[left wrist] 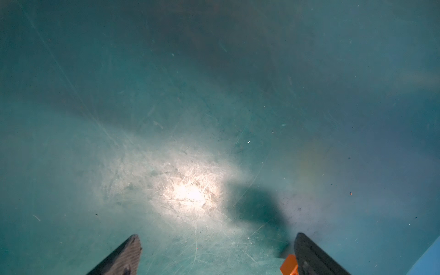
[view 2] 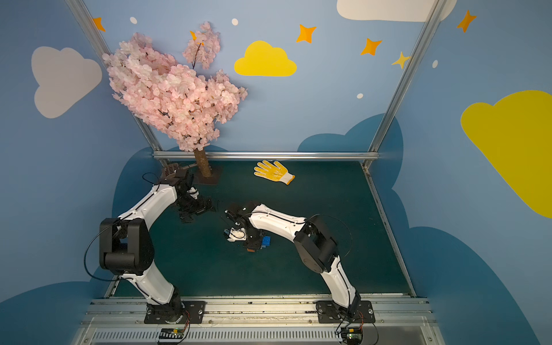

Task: Assemble the letter y with lego
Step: Place the lego brick at the center of the board.

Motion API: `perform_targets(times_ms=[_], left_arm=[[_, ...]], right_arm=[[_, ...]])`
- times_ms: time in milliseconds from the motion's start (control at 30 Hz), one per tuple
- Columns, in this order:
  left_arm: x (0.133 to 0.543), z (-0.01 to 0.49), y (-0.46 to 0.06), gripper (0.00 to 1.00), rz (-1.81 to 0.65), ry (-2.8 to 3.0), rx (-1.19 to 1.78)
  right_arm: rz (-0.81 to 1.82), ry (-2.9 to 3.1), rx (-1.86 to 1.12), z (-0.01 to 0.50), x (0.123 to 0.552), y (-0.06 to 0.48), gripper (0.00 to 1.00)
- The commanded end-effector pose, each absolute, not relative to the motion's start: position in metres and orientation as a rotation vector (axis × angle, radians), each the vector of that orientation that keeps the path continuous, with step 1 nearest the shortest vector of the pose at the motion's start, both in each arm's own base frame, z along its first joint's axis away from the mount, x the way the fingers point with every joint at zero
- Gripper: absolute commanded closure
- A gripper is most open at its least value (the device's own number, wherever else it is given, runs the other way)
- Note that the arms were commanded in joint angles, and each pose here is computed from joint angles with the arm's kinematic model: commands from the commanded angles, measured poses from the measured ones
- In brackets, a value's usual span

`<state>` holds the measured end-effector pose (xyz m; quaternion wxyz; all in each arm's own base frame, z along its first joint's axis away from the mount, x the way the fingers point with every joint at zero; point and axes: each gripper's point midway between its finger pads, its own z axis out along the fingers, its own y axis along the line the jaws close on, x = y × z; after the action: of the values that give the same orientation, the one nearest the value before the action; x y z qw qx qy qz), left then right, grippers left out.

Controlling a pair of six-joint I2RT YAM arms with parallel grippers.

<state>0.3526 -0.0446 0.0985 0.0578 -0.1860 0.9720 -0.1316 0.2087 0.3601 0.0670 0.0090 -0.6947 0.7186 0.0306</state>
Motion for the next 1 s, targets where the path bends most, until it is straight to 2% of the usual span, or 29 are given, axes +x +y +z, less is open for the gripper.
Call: perform_targets(times_ms=[0,267,500,967], left_arm=[[0.350,0.095,-0.045,0.00,-0.414,2.960,-0.578],[0.350,0.093,-0.045,0.00,-0.414,2.963,-0.584],[0.350,0.093,-0.045,0.00,-0.414,2.965,-0.583],[0.350,0.091,-0.045,0.00,-0.415,2.968,-0.587]], right_arm=[[0.279,2.287,-2.198,0.087,0.194,0.356,1.00],[0.815,2.368,-2.091,0.104,0.179,0.364,1.00],[1.279,2.380,-1.930,0.114,0.181,0.373,0.94],[1.406,2.486,-1.737,0.072,0.205,0.365,0.87]])
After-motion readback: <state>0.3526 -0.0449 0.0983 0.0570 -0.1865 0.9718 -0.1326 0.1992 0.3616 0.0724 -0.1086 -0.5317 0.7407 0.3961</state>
